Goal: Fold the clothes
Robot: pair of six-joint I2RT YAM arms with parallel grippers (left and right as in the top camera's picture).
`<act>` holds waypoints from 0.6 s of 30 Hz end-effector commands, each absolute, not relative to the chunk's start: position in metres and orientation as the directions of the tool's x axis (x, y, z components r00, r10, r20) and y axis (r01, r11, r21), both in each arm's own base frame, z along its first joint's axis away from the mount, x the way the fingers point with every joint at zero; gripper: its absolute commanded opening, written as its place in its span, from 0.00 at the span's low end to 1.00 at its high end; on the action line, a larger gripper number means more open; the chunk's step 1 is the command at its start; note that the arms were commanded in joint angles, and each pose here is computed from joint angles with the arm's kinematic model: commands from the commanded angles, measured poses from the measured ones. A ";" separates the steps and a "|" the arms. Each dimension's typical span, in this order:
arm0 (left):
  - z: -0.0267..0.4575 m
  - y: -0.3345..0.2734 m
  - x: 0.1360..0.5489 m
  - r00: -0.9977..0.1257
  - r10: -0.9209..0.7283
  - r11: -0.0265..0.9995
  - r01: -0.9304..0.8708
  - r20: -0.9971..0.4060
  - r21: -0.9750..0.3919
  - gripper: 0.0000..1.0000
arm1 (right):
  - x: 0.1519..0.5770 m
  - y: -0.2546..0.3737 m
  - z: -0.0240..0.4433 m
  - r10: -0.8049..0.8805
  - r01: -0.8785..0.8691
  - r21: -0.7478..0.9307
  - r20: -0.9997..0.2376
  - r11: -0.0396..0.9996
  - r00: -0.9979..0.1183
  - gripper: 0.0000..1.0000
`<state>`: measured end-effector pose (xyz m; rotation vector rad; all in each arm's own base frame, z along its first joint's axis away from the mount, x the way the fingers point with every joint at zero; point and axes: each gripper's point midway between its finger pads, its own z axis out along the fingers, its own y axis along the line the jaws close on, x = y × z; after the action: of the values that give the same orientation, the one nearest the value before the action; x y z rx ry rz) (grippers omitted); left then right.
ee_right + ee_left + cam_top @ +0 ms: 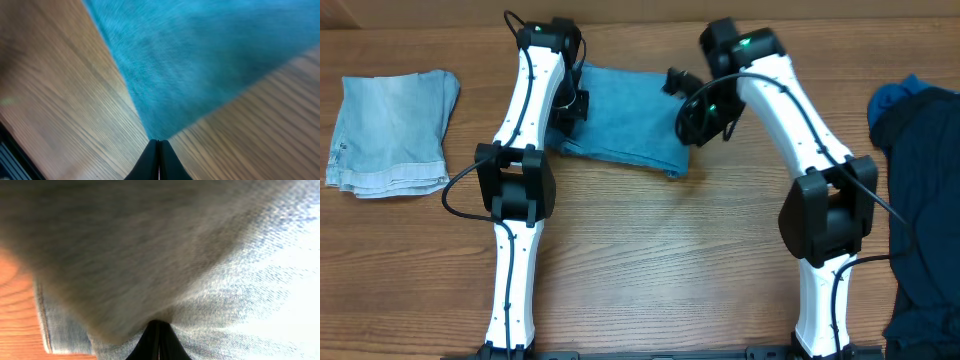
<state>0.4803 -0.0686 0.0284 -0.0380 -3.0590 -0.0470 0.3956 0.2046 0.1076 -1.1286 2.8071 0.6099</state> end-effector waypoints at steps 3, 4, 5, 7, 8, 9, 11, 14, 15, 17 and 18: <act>0.080 -0.082 0.514 -0.994 0.009 0.998 0.015 -0.110 -0.059 0.05 | 0.386 0.209 0.063 -0.656 -0.677 0.320 -0.188 0.663 -0.731 0.04; 0.086 -0.083 0.517 -0.991 0.008 0.998 0.017 -0.135 -0.063 0.07 | 0.386 0.208 0.050 -0.648 -0.670 0.312 -0.187 0.673 -0.738 0.04; 0.092 -0.084 0.523 -0.986 0.007 0.998 0.018 -0.167 -0.068 0.09 | 0.389 0.204 0.030 -0.630 -0.657 0.288 -0.190 0.697 -0.753 0.04; 0.090 -0.084 0.528 -0.983 0.006 0.998 0.019 -0.183 -0.067 0.10 | 0.392 0.199 0.007 -0.604 -0.636 0.251 -0.199 0.730 -0.772 0.04; 0.085 -0.084 0.530 -0.983 0.007 0.998 0.019 -0.181 -0.065 0.10 | 0.392 0.198 -0.001 -0.597 -0.631 0.246 -0.205 0.736 -0.776 0.04; 0.079 -0.084 0.531 -0.984 0.007 0.998 0.018 -0.176 -0.065 0.09 | 0.390 0.197 -0.010 -0.582 -0.618 0.247 -0.209 0.746 -0.786 0.04; 0.060 -0.084 0.530 -0.990 0.008 0.998 0.016 -0.141 -0.060 0.04 | 0.385 0.196 -0.020 -0.563 -0.598 0.254 -0.201 0.761 -0.802 0.04; 0.034 -0.074 0.526 -0.995 0.008 1.000 0.008 -0.098 0.002 0.04 | 0.381 0.194 -0.022 -0.565 -0.593 0.258 -0.183 0.763 -0.805 0.04; 0.029 -0.070 0.525 -0.996 0.007 1.000 0.006 -0.092 0.021 0.04 | 0.380 0.193 -0.022 -0.565 -0.592 0.259 -0.178 0.763 -0.806 0.04; 0.025 -0.063 0.527 -0.995 0.008 0.998 0.002 -0.096 0.062 0.06 | 0.377 0.192 -0.022 -0.566 -0.589 0.260 -0.166 0.765 -0.808 0.04; 0.024 -0.060 0.529 -0.994 0.008 0.997 0.000 -0.105 0.076 0.09 | 0.376 0.191 -0.023 -0.566 -0.588 0.259 -0.161 0.766 -0.809 0.04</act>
<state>0.5275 -0.0787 0.0336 -0.0326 -3.2488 0.0197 0.3924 0.2117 0.0067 -0.9603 2.7615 0.5626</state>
